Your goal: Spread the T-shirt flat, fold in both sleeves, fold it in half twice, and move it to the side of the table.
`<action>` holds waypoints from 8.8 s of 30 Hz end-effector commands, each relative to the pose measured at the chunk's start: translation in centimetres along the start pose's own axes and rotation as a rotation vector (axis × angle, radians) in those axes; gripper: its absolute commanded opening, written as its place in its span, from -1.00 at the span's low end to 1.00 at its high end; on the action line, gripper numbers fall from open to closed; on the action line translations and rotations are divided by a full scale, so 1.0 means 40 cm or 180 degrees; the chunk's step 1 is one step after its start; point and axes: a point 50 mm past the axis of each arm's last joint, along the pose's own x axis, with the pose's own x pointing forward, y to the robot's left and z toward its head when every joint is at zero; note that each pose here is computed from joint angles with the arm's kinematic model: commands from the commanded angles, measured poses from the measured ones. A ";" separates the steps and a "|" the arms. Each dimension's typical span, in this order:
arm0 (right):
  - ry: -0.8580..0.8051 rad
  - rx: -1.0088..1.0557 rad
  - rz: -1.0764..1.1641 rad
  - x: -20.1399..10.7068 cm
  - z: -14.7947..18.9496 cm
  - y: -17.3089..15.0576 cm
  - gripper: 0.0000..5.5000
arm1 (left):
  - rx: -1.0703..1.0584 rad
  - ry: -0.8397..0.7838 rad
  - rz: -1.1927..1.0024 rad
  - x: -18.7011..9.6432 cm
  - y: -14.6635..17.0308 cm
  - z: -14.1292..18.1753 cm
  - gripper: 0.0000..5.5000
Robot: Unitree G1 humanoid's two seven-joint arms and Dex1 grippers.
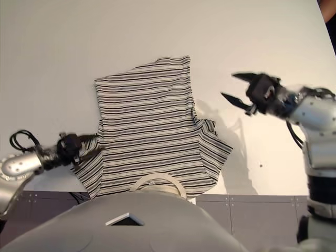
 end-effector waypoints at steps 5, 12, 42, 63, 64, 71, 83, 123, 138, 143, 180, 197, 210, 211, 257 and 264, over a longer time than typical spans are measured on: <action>0.0249 -0.0242 0.0184 0.410 0.000 0.159 -0.13 | 0.1163 0.0674 0.0877 0.101 0.238 -0.031 -0.25; 0.0436 -0.0935 0.1657 0.367 -0.054 0.244 -0.13 | 0.1915 0.0563 0.0290 0.208 0.197 -0.106 -0.25; 0.1253 -0.0228 0.0075 0.329 -0.230 0.062 -0.13 | 0.1128 0.0393 -0.1444 0.205 -0.062 -0.127 -0.25; 0.0214 0.0313 0.0112 0.311 -0.054 0.121 -0.13 | 0.0664 -0.0241 0.0470 0.151 0.111 0.081 -0.25; 0.0287 0.0278 0.0262 0.320 -0.066 0.155 -0.13 | 0.0892 0.0150 0.0282 0.161 0.094 0.026 -0.25; 0.0193 0.0308 -0.0084 0.336 -0.054 0.144 -0.13 | 0.1124 0.0636 -0.0330 0.140 -0.031 -0.117 -0.25; 0.0491 0.0490 0.0318 0.358 -0.124 0.212 -0.13 | 0.1161 0.0423 -0.0398 0.115 -0.006 -0.067 -0.25; -0.0256 0.0167 0.0125 0.251 0.024 0.097 -0.13 | 0.2487 0.0215 0.0187 0.157 0.186 -0.107 -0.25; 0.0366 -0.0036 0.0058 0.247 -0.070 0.118 -0.13 | 0.0734 -0.0765 0.1054 0.115 0.185 0.000 -0.25; 0.1090 -0.0193 0.0192 0.248 -0.183 0.122 -0.13 | 0.0931 0.0510 -0.0442 0.093 0.065 -0.127 -0.25; 0.1546 0.0406 -0.0474 -0.031 -0.215 0.178 -0.13 | 0.0910 0.1224 0.0720 0.013 -0.058 -0.137 -0.25; 0.0597 0.0621 -0.0598 0.089 -0.052 0.187 -0.13 | 0.1117 0.0703 0.1521 0.022 0.092 0.042 -0.25; 0.0906 0.0826 -0.1308 0.094 -0.130 0.190 -0.13 | 0.1150 0.0794 0.2638 -0.126 0.135 -0.129 -0.25; 0.0677 0.0855 -0.1580 0.084 -0.096 0.169 -0.13 | 0.1281 0.0773 0.2578 -0.134 0.129 -0.130 -0.25; 0.0020 0.0905 -0.2368 0.092 -0.016 0.170 -0.11 | 0.3330 0.1102 0.0002 -0.130 -0.086 -0.334 0.06; 0.0004 0.0890 -0.2351 0.093 -0.015 0.163 -0.11 | 0.3339 0.1033 -0.0113 -0.123 -0.116 -0.378 -0.37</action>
